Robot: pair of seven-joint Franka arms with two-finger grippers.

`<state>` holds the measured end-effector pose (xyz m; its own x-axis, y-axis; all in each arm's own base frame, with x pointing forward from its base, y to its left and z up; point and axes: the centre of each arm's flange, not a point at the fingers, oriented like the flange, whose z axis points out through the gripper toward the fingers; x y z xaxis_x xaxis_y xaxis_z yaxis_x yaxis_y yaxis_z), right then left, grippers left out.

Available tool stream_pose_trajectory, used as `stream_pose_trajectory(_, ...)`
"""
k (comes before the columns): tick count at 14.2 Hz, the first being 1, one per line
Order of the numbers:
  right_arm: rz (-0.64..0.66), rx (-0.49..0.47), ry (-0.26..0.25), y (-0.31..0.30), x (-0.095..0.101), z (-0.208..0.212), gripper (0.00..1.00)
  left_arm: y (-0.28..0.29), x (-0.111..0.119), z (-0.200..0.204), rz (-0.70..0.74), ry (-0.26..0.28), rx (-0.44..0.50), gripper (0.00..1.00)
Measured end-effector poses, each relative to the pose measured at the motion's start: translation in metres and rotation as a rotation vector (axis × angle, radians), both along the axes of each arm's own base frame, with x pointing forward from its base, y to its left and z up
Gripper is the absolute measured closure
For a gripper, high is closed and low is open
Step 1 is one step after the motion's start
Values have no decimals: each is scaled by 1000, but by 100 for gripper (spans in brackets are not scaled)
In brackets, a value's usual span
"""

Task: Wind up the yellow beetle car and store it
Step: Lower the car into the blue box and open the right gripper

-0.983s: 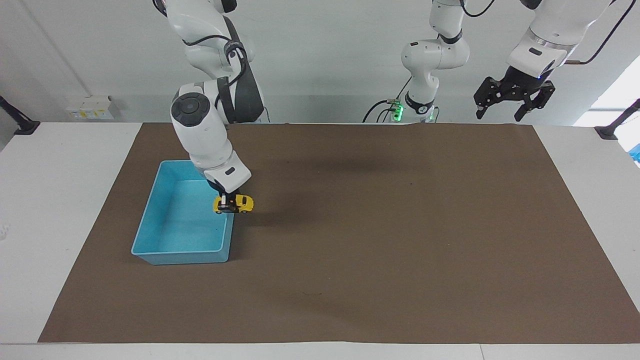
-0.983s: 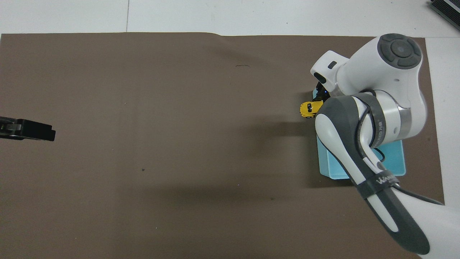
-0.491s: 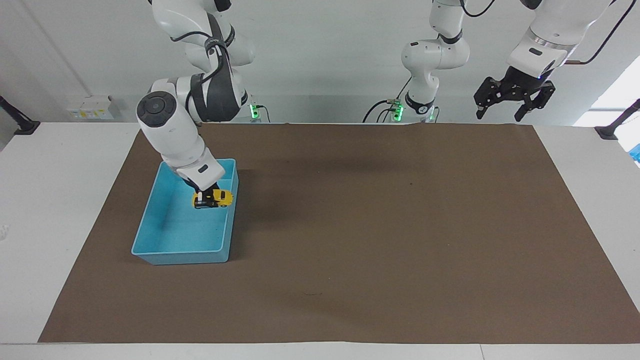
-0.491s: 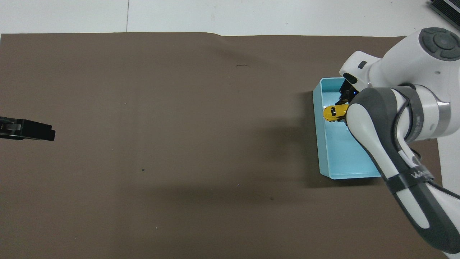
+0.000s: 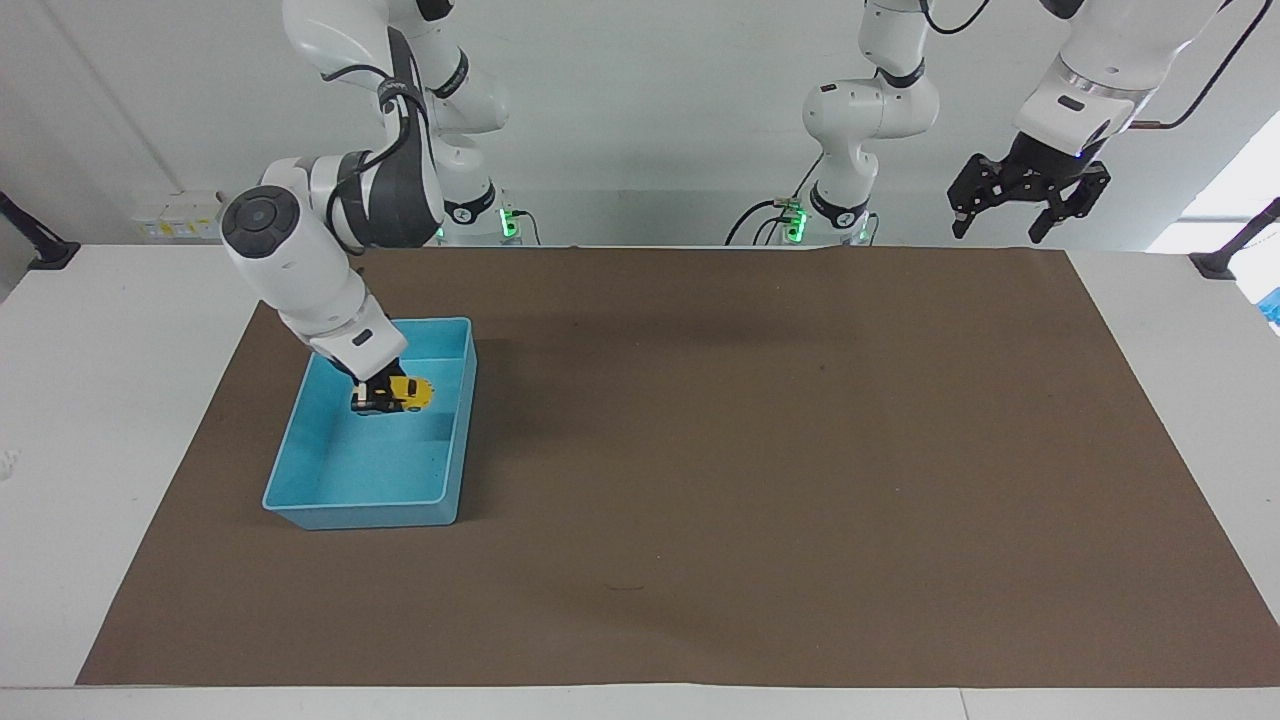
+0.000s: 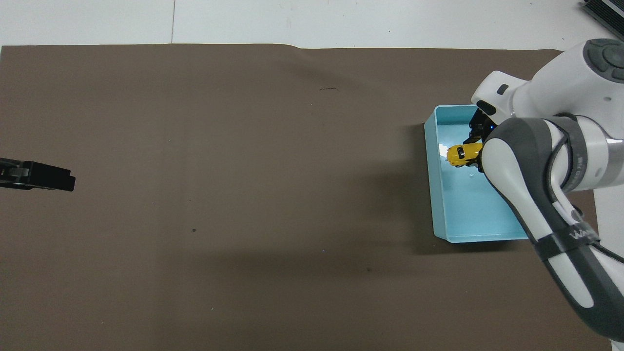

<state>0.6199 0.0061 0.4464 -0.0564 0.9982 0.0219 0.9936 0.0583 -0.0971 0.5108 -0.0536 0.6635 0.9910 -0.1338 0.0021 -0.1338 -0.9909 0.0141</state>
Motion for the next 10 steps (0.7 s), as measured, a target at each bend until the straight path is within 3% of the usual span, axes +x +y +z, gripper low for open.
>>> stream_pose_trajectory(10, 3, -1, -80, -9, -22, -24, 55, 0, 0, 0, 0, 0, 0, 0)
